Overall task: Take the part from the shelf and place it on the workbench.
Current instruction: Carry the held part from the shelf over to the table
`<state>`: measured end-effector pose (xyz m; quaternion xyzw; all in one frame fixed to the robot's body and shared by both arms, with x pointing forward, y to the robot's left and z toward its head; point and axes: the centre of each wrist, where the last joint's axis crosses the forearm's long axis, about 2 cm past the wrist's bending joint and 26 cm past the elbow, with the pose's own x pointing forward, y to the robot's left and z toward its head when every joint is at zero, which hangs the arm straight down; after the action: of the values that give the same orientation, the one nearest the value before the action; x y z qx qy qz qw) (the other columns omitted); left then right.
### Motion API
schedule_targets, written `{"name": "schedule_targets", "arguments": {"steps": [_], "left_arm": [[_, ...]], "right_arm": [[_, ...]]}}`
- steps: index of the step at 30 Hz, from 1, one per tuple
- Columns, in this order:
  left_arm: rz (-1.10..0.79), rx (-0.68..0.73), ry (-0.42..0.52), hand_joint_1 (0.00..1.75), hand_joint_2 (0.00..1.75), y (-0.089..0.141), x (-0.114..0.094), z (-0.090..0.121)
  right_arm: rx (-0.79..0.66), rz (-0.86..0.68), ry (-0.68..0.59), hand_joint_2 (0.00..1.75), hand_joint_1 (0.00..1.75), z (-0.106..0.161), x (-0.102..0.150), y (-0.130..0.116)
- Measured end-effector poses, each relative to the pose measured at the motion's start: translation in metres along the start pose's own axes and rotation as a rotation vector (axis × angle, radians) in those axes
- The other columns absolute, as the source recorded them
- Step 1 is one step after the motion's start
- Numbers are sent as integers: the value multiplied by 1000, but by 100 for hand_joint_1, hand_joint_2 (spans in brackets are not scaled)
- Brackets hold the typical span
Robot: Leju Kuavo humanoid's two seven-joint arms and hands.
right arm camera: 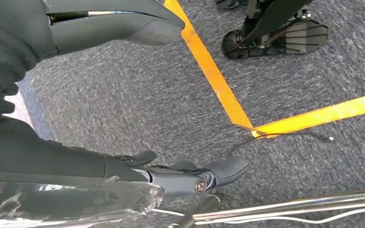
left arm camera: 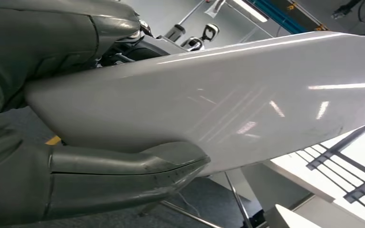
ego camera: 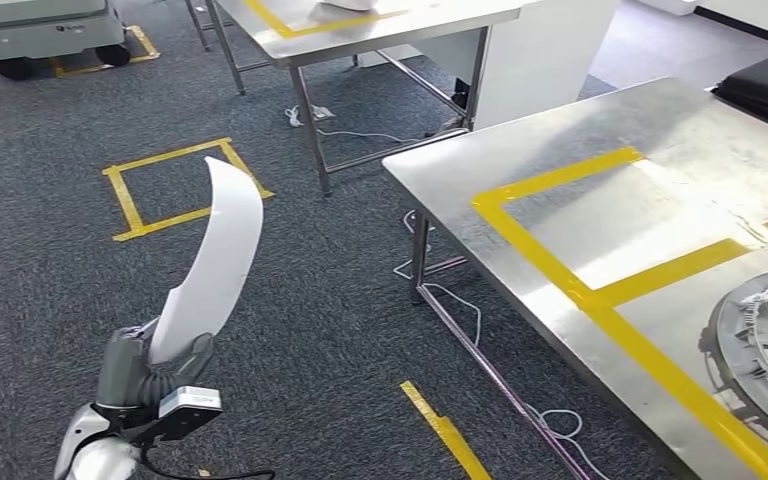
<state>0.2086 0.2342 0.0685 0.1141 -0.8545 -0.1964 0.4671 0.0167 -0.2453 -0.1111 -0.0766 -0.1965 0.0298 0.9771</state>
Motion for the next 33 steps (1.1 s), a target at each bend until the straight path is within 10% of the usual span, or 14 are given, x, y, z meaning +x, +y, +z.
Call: {"name": "schedule_targets", "arguments": {"steps": [33], "left_arm": [[-78, 25, 44, 169, 175, 12, -4, -20]], "right_arm": [[24, 49, -12, 175, 0, -2, 3, -3]]}}
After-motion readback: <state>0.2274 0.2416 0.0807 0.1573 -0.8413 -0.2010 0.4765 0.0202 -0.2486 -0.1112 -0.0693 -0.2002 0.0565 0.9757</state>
